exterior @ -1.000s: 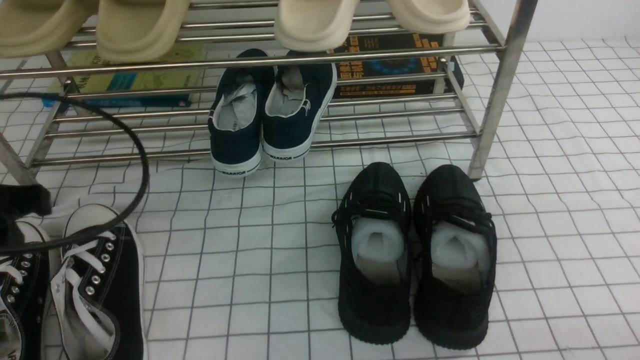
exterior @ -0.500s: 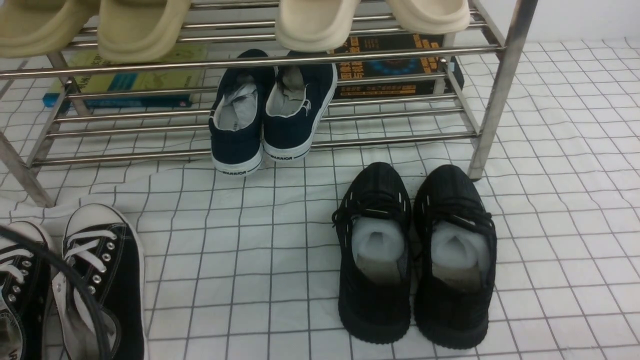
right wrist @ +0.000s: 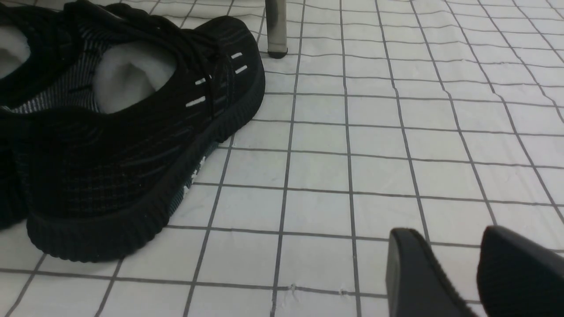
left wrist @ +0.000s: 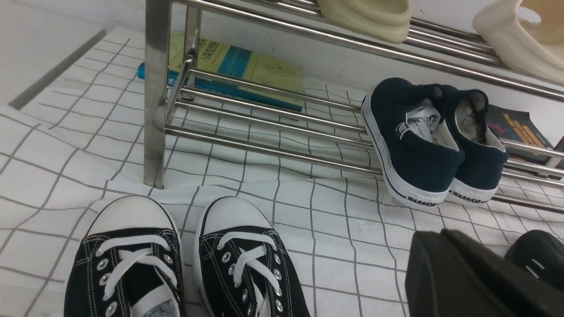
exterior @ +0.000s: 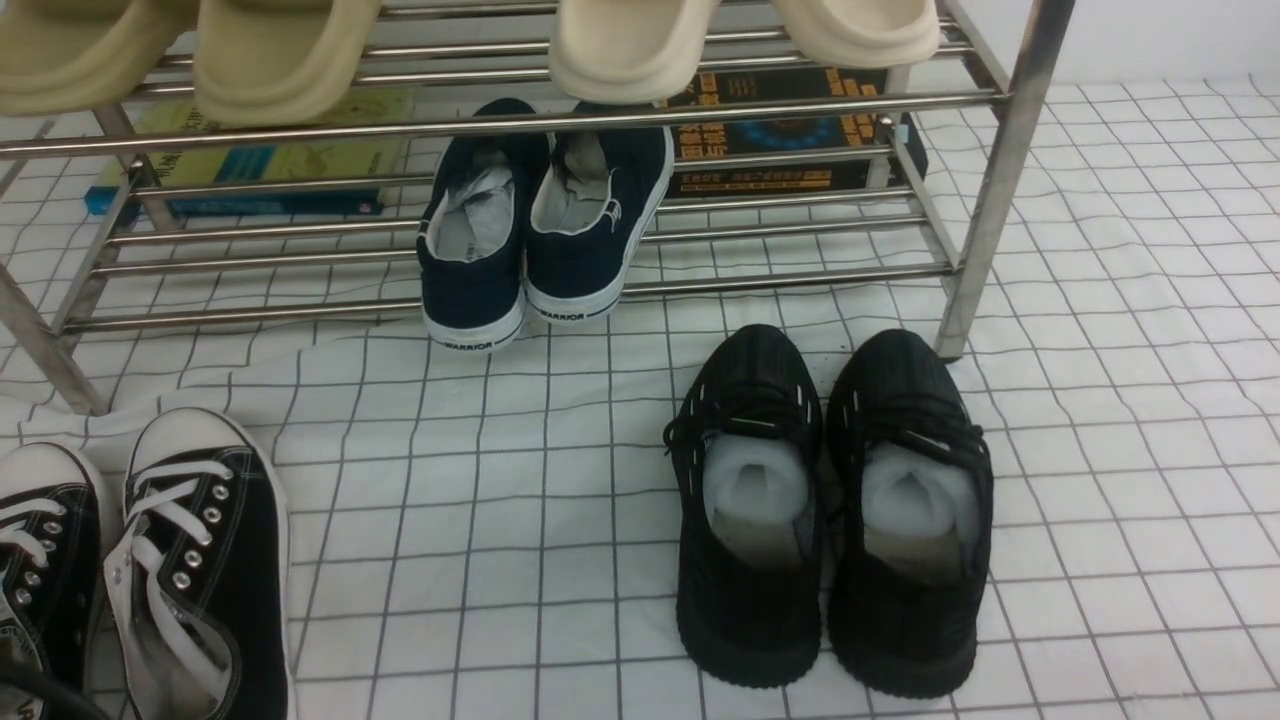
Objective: Take the shoes off the shelf with your hand from the white checkered tablecloth.
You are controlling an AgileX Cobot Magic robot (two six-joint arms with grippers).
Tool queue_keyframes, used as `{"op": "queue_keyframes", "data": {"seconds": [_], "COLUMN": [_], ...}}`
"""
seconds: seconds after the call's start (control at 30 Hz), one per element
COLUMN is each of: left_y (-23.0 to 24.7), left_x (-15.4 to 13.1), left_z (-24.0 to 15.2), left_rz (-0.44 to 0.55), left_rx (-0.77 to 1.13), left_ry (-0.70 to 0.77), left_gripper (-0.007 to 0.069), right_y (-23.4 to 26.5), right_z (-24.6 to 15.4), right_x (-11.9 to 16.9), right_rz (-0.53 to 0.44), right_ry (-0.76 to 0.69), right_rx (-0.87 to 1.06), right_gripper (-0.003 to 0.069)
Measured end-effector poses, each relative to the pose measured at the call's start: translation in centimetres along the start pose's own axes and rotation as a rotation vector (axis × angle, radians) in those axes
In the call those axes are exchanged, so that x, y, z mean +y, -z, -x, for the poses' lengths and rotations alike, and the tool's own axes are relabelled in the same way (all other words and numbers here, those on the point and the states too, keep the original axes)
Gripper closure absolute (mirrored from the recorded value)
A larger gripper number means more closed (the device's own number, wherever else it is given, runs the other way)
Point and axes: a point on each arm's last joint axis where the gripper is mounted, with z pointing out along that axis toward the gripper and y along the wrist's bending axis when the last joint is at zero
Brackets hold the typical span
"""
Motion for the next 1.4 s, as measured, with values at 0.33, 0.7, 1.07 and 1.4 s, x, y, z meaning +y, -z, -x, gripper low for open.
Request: {"op": "queue_keyframes", "data": {"seconds": [0.33, 0.7, 1.07, 1.4], "left_y": [-0.4, -1.7, -2.1, -2.1], "left_x": [0.4, 2.9, 3.4, 3.2], "left_z": [-0.9, -8.6, -11.1, -11.2], "left_rz": [0.02, 0.074, 0.054, 0.039], "left_rx": [0.016, 0.119, 0.139, 0.146], "left_ry": [-0.028, -0.066, -0.081, -0.035], "left_gripper": [0.0599, 0.0588, 0.0582, 0.0572], "right_y": [0.0, 0.0, 0.0, 0.0], "right_z": [0.0, 0.0, 0.0, 0.0], "right_x": [0.0, 0.0, 0.0, 0.0], "right_rz": [0.0, 0.0, 0.0, 0.0], "right_ry": [0.0, 0.0, 0.0, 0.0], "right_rx": [0.0, 0.0, 0.0, 0.0], "right_gripper": [0.042, 0.042, 0.042, 0.042]}}
